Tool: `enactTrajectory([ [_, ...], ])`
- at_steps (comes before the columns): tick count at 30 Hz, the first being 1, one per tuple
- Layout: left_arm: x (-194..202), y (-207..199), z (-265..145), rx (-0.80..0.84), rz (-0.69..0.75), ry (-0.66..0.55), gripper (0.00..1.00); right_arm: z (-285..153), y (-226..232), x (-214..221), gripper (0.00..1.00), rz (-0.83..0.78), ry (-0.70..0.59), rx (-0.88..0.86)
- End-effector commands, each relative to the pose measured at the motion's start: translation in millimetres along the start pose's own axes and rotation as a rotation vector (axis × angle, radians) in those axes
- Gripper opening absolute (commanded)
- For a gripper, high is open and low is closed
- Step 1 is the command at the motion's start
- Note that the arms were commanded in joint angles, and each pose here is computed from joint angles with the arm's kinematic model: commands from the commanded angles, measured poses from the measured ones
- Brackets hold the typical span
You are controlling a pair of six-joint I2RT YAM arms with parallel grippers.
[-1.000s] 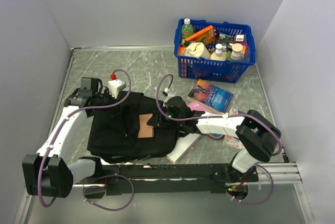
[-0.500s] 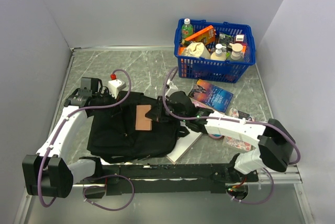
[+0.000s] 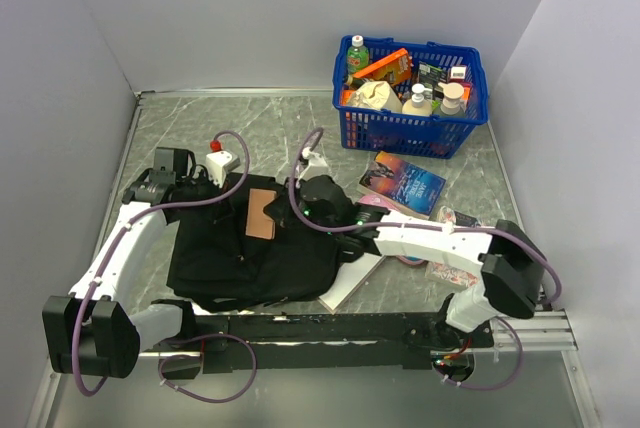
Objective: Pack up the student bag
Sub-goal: Pick up the personal item from the student bag, then place the personal item in the student bag.
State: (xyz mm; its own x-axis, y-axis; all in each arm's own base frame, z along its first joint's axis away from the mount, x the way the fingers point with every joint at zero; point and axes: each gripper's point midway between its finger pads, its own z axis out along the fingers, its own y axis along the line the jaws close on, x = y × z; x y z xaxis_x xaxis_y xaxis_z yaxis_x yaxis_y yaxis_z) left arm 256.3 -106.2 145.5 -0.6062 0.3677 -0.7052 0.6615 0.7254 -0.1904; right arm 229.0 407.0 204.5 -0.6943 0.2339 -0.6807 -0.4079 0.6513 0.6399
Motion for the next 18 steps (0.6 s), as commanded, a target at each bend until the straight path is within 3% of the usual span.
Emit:
enactTrajectory([
  [1, -32.3, -14.1, -13.8, 0.05, 0.003, -0.09, 0.01, 19.5, 20.2, -19.7, 0.06, -0.06, -0.088, 0.028],
  [10, -36.4, -15.4, -17.4, 0.049, 0.005, -0.097, 0.01, 37.3, 12.1, 20.6, 0.04, -0.163, -0.013, 0.085],
  [18, -31.9, -16.8, -14.9, 0.059, 0.0, -0.091, 0.01, 27.9, -11.5, 27.9, 0.04, -0.196, -0.015, 0.135],
])
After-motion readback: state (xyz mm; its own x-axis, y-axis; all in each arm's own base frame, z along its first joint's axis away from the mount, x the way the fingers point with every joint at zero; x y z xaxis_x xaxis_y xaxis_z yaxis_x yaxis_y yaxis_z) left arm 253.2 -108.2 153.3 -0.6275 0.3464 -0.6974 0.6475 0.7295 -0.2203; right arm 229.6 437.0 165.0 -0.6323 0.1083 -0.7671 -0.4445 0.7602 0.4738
